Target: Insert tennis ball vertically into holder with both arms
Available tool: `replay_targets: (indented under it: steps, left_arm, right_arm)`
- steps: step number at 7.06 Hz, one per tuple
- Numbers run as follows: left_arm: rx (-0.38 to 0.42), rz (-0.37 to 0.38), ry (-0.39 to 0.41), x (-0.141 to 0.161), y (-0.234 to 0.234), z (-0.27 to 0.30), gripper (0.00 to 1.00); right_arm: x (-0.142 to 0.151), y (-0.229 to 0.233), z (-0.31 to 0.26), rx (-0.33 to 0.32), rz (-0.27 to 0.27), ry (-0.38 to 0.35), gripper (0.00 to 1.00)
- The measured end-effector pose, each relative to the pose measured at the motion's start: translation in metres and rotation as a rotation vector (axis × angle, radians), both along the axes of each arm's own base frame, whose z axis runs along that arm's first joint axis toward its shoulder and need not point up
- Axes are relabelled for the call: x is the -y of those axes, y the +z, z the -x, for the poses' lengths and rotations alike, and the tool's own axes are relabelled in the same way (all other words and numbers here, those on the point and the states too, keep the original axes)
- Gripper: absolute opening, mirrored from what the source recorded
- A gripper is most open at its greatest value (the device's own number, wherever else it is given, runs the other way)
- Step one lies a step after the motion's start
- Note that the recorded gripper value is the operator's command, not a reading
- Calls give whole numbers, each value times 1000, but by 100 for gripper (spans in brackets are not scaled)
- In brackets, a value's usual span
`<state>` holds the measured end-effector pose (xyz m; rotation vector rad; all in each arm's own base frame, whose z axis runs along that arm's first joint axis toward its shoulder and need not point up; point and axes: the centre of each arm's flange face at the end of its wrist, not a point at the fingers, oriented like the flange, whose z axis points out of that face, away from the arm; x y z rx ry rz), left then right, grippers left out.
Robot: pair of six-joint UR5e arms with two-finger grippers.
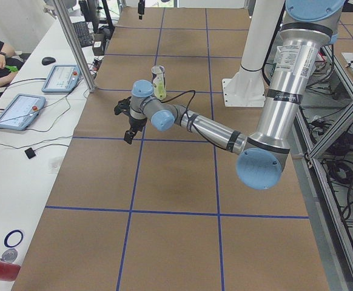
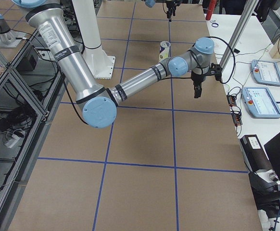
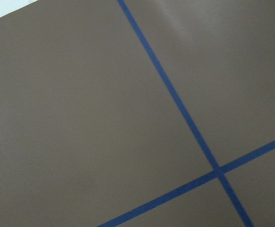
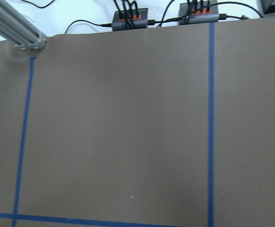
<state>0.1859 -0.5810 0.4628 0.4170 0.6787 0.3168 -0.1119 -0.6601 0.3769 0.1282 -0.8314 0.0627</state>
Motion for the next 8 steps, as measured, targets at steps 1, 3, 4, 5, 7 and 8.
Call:
replay_targets:
  steps: [1, 3, 4, 5, 7, 8]
  left_arm:
    - [61, -6, 32, 16, 30, 33, 100]
    - [110, 61, 33, 41, 91, 116, 100]
    - [69, 110, 32, 41, 110, 147, 100]
    - [26, 164, 36, 35, 127, 169, 100]
    - [-7, 240, 3, 9, 166, 211, 100]
    - [-9, 252, -2, -8, 182, 225, 100]
  right_arm:
    - [2, 32, -32, -37, -19, -62, 100]
    - [-8, 105, -99, -57, -71, -189, 100]
    - [-30, 151, -130, -48, -85, -236, 100]
    - [-63, 194, -150, -24, -76, -254, 100]
    - [-117, 247, -162, -4, -30, -258, 100]
    - [-127, 258, -164, -6, -19, -254, 100]
